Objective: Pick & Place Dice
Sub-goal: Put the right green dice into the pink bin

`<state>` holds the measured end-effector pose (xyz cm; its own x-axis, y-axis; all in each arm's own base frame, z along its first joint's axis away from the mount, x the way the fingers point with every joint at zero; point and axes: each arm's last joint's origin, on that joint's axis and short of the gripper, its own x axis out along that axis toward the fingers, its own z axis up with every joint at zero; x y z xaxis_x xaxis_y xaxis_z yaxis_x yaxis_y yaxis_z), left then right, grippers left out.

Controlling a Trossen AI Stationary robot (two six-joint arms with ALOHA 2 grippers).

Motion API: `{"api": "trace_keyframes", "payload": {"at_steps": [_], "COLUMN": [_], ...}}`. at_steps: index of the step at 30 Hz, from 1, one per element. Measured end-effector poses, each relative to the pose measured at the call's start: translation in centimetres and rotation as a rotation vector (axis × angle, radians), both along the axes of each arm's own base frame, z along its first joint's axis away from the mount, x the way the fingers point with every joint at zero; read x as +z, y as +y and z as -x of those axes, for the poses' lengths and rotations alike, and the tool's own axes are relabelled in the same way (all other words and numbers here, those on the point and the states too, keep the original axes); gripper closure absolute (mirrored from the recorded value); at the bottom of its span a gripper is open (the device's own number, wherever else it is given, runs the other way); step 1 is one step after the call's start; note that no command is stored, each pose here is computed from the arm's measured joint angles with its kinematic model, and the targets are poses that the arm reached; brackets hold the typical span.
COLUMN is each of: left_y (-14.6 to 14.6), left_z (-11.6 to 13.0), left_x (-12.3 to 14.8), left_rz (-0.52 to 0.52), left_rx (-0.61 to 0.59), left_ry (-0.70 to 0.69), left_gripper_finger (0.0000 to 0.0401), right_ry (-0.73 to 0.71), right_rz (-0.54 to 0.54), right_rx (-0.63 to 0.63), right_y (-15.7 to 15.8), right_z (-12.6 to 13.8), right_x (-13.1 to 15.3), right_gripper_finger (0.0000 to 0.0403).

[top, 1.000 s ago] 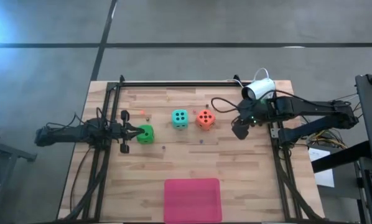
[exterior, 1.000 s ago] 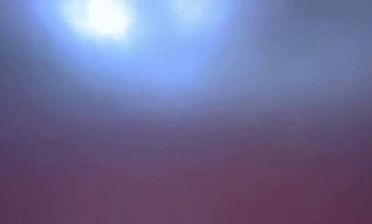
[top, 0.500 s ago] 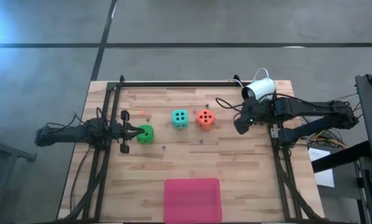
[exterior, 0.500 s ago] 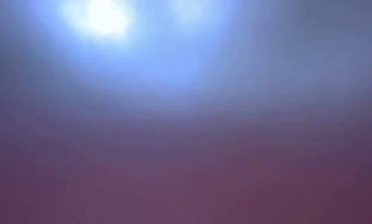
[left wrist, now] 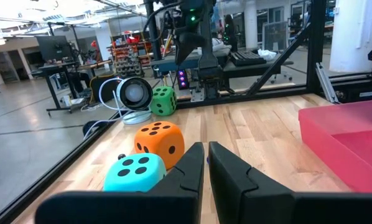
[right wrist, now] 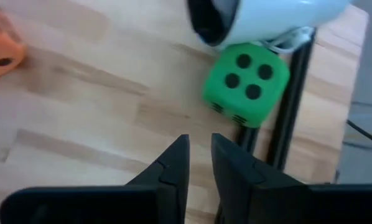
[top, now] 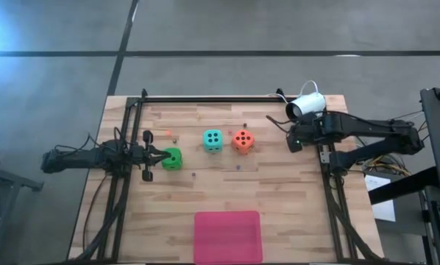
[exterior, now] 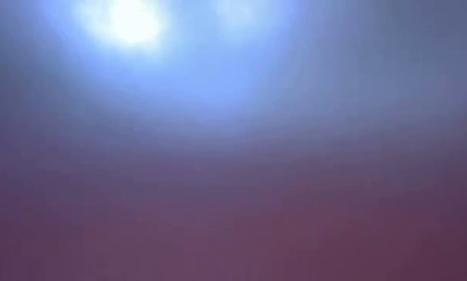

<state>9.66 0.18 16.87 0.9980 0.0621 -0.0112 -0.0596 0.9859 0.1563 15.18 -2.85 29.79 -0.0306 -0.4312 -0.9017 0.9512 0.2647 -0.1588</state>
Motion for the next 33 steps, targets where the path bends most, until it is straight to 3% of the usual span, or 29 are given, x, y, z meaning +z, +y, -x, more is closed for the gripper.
{"api": "trace_keyframes", "payload": {"at_steps": [17, 33], "left_y": [0.0, 0.0], "left_z": [0.0, 0.0], "left_x": [0.0, 0.0], "left_rz": [0.000, 0.000], "left_rx": [0.000, 0.000], "left_ry": [0.000, 0.000], "left_gripper_finger": [0.0373, 0.0373], "right_ry": [0.120, 0.099], "right_rz": [-0.047, -0.036], "right_rx": [-0.317, -0.324], "right_y": [-6.5, -8.4], "right_z": [3.1, 3.5], "right_x": [-1.8, -5.5], "right_gripper_finger": [0.0394, 0.0394]}}
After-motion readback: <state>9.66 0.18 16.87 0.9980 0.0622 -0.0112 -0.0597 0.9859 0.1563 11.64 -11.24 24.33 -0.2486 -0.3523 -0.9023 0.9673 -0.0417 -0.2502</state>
